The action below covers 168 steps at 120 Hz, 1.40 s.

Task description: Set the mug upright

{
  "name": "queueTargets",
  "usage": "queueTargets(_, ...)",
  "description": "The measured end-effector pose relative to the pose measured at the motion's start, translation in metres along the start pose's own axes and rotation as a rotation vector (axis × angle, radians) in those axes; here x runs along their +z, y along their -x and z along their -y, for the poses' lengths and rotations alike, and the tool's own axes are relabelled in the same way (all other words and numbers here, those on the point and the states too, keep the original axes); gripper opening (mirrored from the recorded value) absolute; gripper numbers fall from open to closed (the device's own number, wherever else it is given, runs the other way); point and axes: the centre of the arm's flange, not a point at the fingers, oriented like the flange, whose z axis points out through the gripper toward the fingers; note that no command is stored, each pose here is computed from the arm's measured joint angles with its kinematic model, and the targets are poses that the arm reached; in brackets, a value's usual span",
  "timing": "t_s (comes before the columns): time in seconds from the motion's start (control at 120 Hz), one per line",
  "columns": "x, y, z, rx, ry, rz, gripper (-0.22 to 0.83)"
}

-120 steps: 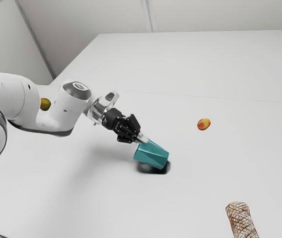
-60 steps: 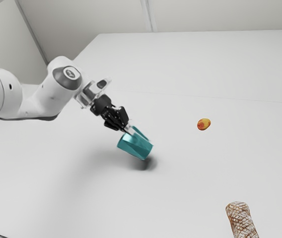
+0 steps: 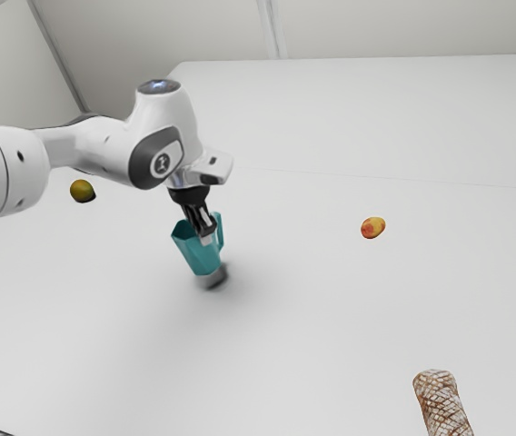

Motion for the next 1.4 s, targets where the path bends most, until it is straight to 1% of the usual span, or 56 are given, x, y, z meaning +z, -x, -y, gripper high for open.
queueTargets(0.1,0.007,-0.003,-0.001,-0.006,-0.025,0.008,-0.15)
queueTargets(0.275,0.012,0.005,-0.006,-0.042,-0.033,0.018,-0.14)
queueTargets(0.608,0.022,0.003,-0.007,-0.109,-0.026,0.027,-0.13)
queueTargets(0.642,0.022,0.003,-0.007,-0.114,-0.025,0.026,-0.11)
queueTargets(0.667,0.022,0.003,-0.007,-0.118,-0.024,0.026,-0.07)
queueTargets(0.767,0.020,0.003,-0.008,-0.135,-0.020,0.023,0.15)
queueTargets(0.825,0.014,0.004,-0.008,-0.147,-0.018,0.019,0.25)
queueTargets(0.942,-0.017,0.010,-0.013,-0.168,-0.025,-0.009,0.39)
queueTargets(1.042,-0.045,0.013,-0.022,-0.184,-0.019,-0.033,0.47)
queueTargets(1.075,-0.058,0.009,-0.022,-0.190,-0.020,-0.048,0.49)
queueTargets(1.192,-0.117,-0.018,-0.013,-0.209,-0.025,-0.113,0.54)
queueTargets(1.25,-0.143,-0.025,-0.009,-0.218,-0.024,-0.137,0.56)
queueTargets(1.317,-0.168,-0.022,0.001,-0.241,-0.020,-0.152,0.57)
queueTargets(1.4,-0.193,-0.011,0.020,-0.292,-0.002,-0.163,0.59)
